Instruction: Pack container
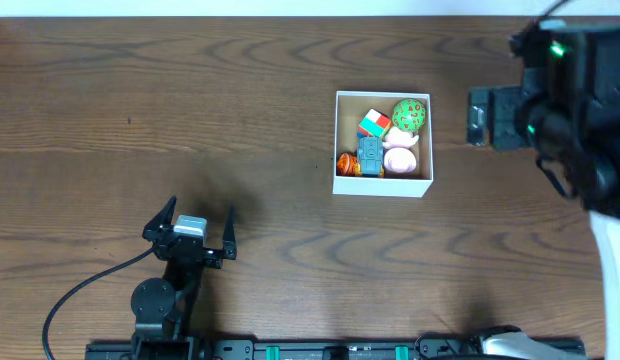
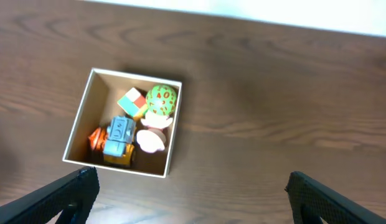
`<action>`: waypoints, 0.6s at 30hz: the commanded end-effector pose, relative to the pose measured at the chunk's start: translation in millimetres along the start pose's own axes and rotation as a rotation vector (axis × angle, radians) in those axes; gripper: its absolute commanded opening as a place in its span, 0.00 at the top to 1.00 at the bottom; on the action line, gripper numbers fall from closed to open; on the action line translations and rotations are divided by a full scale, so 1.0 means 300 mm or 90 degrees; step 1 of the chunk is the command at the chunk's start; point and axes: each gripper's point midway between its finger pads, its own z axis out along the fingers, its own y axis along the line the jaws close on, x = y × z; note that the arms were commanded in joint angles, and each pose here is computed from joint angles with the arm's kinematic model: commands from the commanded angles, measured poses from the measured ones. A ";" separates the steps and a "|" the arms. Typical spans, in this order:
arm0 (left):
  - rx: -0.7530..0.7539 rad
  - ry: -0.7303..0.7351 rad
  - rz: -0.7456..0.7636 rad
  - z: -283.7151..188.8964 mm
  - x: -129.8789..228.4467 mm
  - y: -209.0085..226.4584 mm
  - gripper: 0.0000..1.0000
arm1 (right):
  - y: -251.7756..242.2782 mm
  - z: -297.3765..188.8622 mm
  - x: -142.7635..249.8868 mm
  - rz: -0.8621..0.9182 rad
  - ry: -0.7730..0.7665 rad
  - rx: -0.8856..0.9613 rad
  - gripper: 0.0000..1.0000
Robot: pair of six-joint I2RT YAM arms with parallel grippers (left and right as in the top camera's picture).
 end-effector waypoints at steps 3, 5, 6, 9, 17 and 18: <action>0.005 0.029 0.002 0.002 0.051 -0.006 0.02 | -0.065 -0.121 0.016 0.024 -0.051 0.022 0.01; 0.005 0.029 0.002 0.002 0.051 -0.006 0.02 | -0.072 -0.145 0.036 0.035 -0.066 0.011 0.01; 0.005 0.029 0.002 0.002 0.051 -0.006 0.02 | -0.077 -0.153 0.045 0.042 -0.079 0.006 0.01; 0.005 0.029 0.002 0.002 0.051 -0.006 0.02 | -0.092 -0.149 0.078 0.064 -0.126 -0.007 0.01; 0.005 0.029 0.002 0.002 0.051 -0.006 0.02 | -0.087 -0.073 0.199 0.071 -0.262 -0.032 0.01; 0.005 0.029 0.002 0.002 0.051 -0.006 0.02 | -0.080 -0.061 0.212 0.068 -0.284 -0.039 0.01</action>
